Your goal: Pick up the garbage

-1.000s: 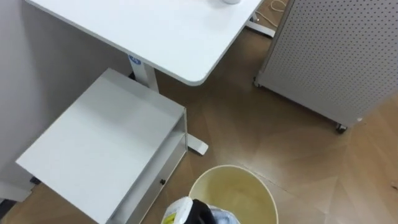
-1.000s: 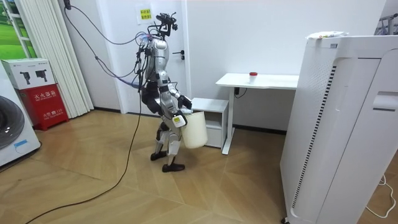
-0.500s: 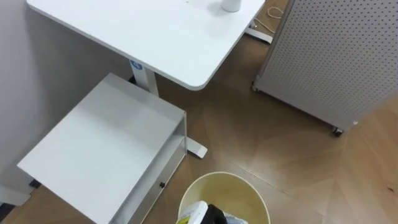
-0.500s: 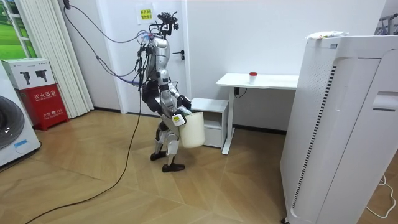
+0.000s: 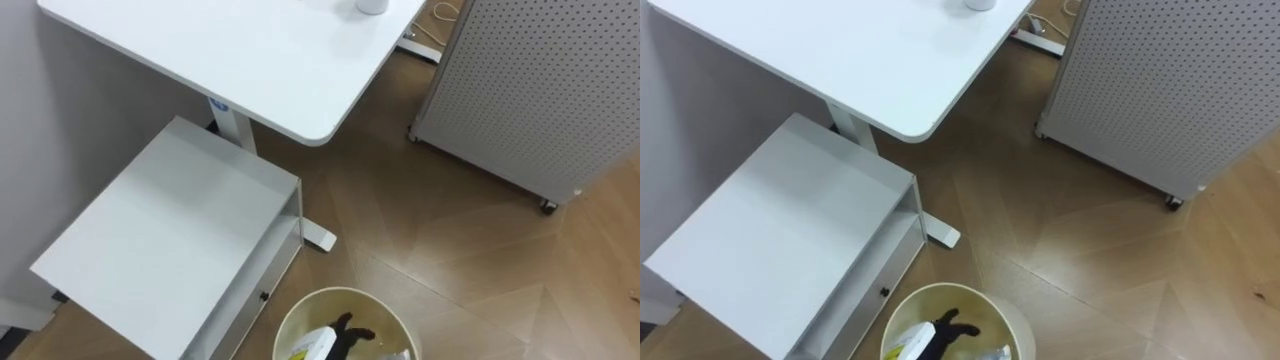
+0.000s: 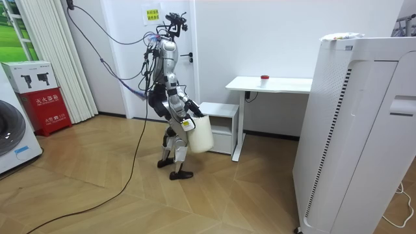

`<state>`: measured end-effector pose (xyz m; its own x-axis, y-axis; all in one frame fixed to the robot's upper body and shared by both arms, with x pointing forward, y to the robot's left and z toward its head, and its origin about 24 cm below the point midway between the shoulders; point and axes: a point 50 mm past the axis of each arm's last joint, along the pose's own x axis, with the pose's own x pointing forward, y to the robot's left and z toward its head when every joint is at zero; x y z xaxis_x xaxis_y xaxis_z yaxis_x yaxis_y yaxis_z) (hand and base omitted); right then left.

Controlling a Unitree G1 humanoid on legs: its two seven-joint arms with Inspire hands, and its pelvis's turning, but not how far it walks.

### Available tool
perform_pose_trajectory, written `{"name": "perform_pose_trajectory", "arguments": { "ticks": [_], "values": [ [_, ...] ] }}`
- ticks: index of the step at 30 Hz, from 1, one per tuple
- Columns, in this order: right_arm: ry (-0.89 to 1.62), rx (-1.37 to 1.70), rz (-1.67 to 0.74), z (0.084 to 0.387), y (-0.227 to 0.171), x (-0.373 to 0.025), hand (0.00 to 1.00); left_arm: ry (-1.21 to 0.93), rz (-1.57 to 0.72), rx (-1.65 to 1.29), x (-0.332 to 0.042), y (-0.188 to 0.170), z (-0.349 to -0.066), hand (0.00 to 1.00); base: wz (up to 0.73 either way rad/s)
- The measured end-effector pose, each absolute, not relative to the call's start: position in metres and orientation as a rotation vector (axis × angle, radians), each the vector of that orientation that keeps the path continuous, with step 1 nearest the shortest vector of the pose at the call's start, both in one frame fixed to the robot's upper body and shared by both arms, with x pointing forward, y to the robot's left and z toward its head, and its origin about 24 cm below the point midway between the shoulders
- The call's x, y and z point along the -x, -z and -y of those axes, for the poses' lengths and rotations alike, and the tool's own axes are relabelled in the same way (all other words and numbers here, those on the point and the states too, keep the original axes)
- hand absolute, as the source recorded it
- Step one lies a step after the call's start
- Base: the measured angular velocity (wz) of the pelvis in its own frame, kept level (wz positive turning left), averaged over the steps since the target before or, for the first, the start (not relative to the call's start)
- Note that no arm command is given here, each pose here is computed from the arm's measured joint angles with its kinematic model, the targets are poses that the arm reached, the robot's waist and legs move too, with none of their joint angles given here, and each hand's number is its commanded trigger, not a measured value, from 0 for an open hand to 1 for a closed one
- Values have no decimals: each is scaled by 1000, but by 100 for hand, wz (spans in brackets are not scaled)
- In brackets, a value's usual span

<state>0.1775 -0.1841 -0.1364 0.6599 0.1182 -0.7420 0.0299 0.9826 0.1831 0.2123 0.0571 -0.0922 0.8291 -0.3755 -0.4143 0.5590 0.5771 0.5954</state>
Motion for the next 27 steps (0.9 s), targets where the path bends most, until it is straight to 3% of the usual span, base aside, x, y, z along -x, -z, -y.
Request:
{"name": "perform_pose_trajectory", "arguments": {
  "ticks": [8, 14, 27],
  "values": [
    [-60, -174, -883, 193, 140, -166, 100, 523, -256, -812, -210, 94, -82, 0, -15],
    [-78, -146, -886, 203, 140, -156, 100, 364, -215, -753, -214, 81, -118, 0, -51],
    [152, -247, -946, 230, 152, -101, 100, 55, -78, -671, -196, 56, -162, 0, -28]
  ]
}}
